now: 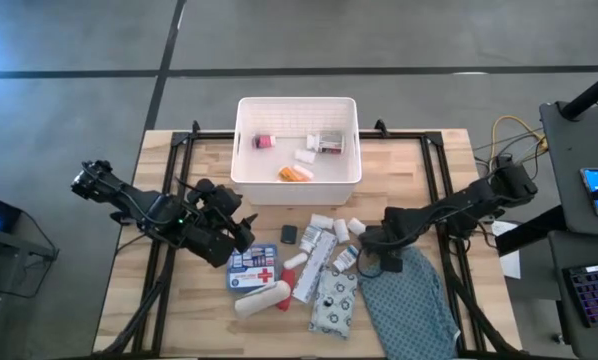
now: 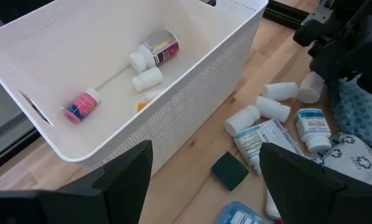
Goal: Pick & place medical supplies in basket/bin
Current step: Put the white bandage into the white bin
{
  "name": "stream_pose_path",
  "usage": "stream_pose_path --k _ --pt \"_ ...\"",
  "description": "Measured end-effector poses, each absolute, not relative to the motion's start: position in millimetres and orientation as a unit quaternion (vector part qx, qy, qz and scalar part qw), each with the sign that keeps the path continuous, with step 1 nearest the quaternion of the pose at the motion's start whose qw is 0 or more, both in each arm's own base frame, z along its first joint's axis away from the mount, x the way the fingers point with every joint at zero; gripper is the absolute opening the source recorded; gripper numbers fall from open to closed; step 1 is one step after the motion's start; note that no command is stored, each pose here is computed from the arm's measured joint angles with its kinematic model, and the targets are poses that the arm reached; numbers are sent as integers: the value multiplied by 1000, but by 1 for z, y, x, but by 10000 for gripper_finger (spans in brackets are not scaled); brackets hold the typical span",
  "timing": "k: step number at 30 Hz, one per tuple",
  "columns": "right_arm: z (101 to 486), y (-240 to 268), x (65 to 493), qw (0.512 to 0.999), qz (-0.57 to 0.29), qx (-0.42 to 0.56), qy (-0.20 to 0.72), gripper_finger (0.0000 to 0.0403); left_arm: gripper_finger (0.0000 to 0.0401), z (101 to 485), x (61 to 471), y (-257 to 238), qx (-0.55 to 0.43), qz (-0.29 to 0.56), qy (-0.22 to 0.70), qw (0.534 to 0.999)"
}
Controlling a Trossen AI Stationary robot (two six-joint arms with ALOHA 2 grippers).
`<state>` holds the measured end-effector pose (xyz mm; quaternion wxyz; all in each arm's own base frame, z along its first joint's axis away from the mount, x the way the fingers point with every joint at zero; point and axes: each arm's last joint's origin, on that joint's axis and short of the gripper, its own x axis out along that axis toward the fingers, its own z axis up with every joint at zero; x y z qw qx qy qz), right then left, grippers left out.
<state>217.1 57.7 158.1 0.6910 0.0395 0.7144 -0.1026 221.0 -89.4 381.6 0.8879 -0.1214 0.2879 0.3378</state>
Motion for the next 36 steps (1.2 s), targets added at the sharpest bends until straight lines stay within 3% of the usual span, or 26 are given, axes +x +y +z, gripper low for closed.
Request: stream_pose_path --k 5,12,16,19,24,29,32,36 --pt "197 63 230 741 -93 72 661 92 273 382 221 -89 -125 339 286 887" --pt "313 65 238 858 -79 152 483 108 273 382 222 -90 -141 343 280 886" --pt "378 50 245 925 -145 138 322 110 273 382 222 -90 -152 346 276 884" --pt "407 17 264 938 -204 122 254 111 273 382 222 -90 -153 346 275 884" --pt "407 -67 309 921 -235 127 282 128 273 381 221 -90 -164 345 276 882" --pt "388 -135 336 889 -194 213 355 196 273 369 220 -92 -183 328 327 867" --pt "379 -148 345 867 -156 238 408 248 273 345 218 -95 -193 326 379 845" --pt "388 -140 351 868 -131 203 433 309 273 306 213 -106 -170 290 457 823"
